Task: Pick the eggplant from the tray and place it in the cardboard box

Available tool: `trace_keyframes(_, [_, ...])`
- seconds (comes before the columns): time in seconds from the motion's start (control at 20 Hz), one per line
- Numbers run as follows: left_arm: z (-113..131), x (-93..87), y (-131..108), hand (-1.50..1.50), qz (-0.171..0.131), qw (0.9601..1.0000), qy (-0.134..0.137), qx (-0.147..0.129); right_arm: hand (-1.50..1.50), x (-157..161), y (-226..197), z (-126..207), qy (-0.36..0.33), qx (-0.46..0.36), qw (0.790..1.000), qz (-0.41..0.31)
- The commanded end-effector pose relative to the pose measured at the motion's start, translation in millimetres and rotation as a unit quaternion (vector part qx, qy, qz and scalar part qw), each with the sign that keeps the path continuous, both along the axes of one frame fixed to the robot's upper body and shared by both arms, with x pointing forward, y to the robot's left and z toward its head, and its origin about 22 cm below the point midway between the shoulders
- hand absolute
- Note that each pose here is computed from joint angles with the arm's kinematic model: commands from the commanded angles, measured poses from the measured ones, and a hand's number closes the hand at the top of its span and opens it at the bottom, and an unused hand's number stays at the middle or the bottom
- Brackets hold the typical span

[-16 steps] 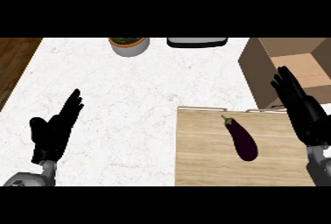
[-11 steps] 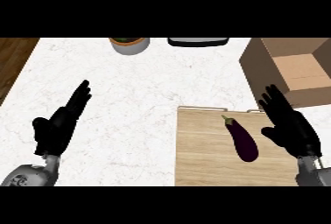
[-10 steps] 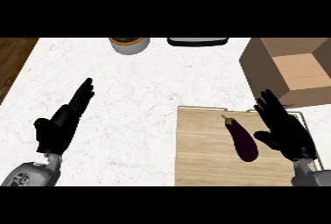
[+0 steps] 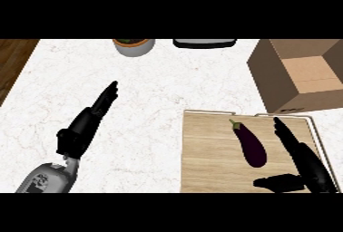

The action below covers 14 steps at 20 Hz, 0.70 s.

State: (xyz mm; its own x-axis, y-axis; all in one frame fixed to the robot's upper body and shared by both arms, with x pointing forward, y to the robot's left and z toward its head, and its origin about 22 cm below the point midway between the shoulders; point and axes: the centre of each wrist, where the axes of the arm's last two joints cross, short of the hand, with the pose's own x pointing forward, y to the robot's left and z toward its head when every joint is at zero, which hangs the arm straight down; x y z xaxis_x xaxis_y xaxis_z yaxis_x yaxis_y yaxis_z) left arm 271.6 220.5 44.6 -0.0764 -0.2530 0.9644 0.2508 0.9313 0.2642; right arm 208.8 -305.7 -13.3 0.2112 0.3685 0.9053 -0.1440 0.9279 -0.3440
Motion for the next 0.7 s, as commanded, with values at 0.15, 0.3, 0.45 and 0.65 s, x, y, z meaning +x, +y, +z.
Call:
trace_keyframes(0.15, [-2.1,5.0,-7.4,0.0,-0.008,1.0,0.0,0.001,-1.5,-15.2,-61.9,71.5,-0.01,-0.098,0.994,0.048])
trace_keyframes(0.3, [-0.9,4.1,-2.2,0.0,-0.023,0.9997,-0.006,0.0,-1.5,-3.2,-98.3,100.6,0.018,-0.083,0.993,0.078])
trace_keyframes(0.45, [-1.7,1.6,-7.8,0.0,-0.025,0.9996,-0.012,0.003,-1.5,9.2,-99.2,124.0,0.058,-0.065,0.989,0.122])
trace_keyframes(0.65, [-11.0,3.6,-8.4,0.0,-0.022,0.9998,0.002,0.001,-1.5,15.4,-89.4,150.0,0.1,-0.038,0.981,0.164])
